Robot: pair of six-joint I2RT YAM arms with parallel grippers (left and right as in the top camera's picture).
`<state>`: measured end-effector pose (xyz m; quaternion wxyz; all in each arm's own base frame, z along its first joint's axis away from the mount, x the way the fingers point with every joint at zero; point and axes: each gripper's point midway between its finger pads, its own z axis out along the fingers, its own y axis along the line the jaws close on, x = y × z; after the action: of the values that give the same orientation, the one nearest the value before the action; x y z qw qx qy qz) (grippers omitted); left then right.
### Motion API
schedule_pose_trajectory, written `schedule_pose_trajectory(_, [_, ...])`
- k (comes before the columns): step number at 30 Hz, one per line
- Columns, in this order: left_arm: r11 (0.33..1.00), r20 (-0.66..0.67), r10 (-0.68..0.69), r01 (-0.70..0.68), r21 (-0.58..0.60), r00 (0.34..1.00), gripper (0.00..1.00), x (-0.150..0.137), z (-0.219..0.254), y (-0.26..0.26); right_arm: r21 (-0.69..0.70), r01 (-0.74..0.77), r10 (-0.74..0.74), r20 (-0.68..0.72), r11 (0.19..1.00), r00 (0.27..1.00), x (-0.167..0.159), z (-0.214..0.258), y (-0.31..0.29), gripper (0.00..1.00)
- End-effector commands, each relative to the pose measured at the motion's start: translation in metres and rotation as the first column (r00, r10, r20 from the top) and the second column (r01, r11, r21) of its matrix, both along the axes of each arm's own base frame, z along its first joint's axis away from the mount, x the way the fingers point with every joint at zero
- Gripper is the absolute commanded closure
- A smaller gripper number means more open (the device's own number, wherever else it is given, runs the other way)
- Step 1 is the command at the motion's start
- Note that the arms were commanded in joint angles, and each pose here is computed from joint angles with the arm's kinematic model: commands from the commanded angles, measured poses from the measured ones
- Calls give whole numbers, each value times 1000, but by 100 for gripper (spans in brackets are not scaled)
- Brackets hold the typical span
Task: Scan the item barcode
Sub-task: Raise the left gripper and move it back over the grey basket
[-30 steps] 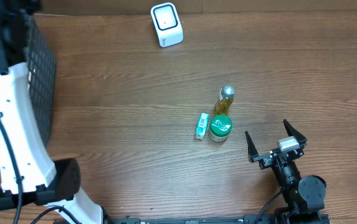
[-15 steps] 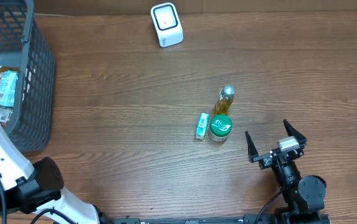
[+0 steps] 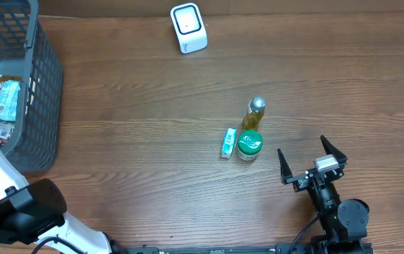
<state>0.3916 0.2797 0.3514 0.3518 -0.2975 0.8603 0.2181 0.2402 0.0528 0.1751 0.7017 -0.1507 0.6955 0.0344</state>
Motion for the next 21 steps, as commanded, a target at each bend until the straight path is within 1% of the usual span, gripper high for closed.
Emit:
schedule_pose_trajectory(1, [999, 11, -22, 23, -30, 1000, 0, 6, -6, -3, 0, 0, 0, 3, 1000, 1000, 0, -2, 0, 0])
schedule_pose_trajectory(7, [996, 22, -59, 60, -64, 998, 0, 11, -9, -10, 0, 0, 0, 3, 1000, 1000, 0, -2, 0, 0])
schedule_pose_trajectory(21, [994, -21, -59, 57, -92, 998, 0, 3, -18, -15, 0, 0, 0, 3, 1000, 1000, 0, -2, 0, 0])
